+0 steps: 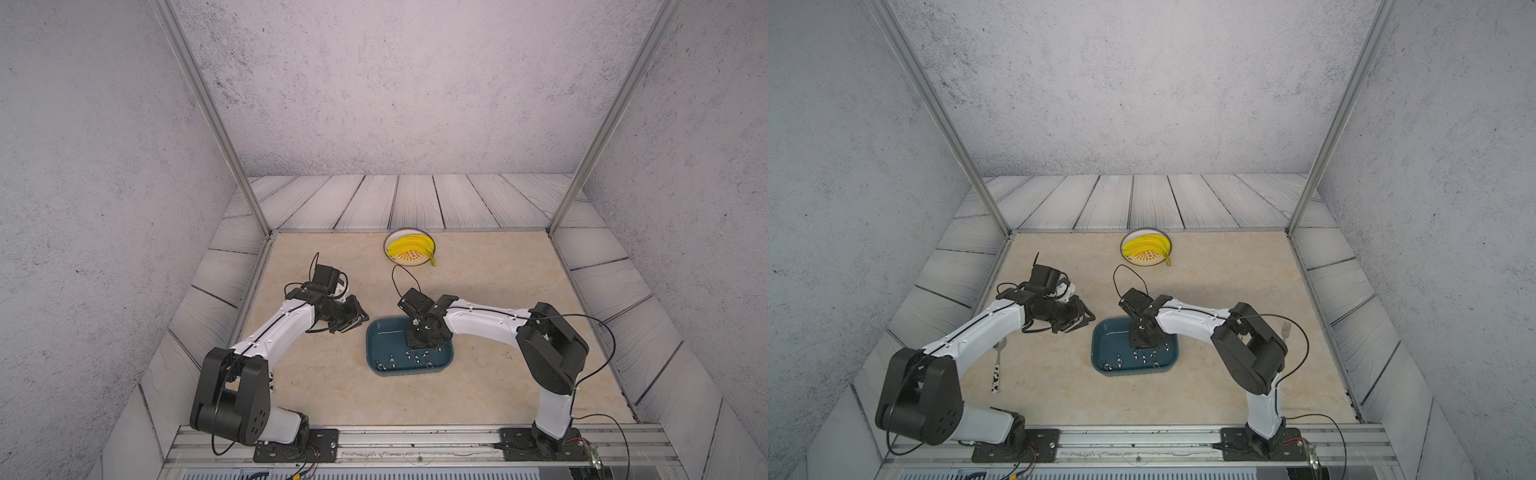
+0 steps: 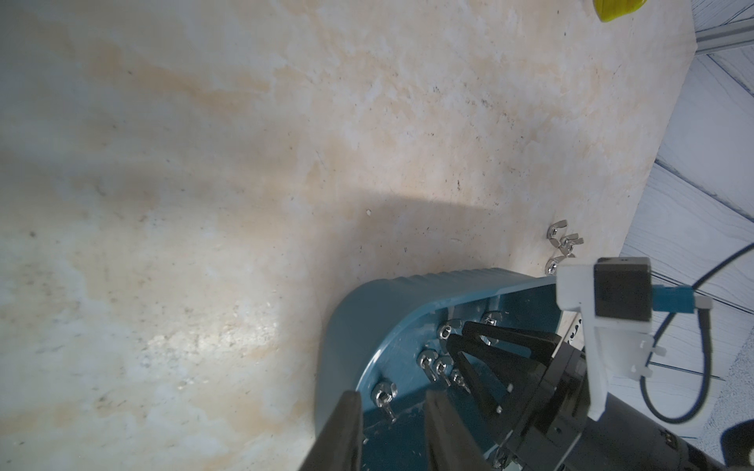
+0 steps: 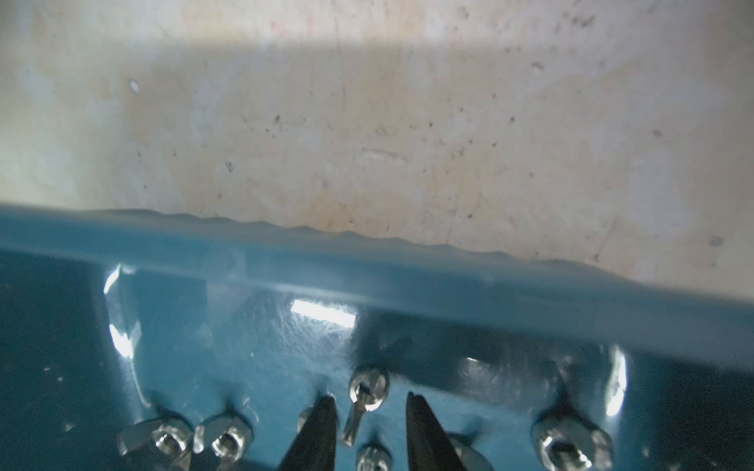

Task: Take out the wing nut from the storage box
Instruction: Pick up the wing nut from the storage box.

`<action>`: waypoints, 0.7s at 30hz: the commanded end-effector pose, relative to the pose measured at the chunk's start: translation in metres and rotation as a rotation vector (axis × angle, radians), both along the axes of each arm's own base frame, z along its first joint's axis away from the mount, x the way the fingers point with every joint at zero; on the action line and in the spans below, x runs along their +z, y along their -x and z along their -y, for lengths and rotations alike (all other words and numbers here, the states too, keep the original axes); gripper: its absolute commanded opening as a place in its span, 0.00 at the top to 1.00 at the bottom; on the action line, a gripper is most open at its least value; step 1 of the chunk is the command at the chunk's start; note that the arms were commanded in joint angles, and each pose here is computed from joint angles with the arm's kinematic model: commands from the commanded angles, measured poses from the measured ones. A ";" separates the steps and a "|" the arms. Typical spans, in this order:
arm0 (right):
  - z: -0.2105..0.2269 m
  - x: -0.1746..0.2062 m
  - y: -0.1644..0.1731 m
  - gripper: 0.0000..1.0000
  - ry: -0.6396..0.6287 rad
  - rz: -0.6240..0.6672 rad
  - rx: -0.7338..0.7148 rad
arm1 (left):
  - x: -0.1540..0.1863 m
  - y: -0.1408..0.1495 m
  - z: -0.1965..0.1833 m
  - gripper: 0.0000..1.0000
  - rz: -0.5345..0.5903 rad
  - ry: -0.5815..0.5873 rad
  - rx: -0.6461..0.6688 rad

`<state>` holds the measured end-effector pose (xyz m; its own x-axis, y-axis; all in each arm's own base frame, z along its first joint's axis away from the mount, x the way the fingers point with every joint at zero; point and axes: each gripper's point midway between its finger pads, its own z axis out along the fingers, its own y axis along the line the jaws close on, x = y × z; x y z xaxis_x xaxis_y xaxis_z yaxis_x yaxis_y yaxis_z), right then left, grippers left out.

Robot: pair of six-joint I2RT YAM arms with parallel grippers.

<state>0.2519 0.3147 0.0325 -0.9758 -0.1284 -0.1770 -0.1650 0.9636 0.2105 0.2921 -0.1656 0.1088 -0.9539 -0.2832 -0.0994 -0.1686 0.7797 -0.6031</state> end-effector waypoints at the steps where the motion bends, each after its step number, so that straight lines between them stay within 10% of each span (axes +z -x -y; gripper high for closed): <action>1: -0.001 -0.001 -0.003 0.66 0.008 0.001 -0.018 | 0.011 -0.003 -0.001 0.67 0.038 0.002 0.006; 21: -0.002 -0.018 -0.006 0.77 0.044 -0.016 -0.021 | 0.009 0.006 -0.003 0.67 0.028 0.001 0.010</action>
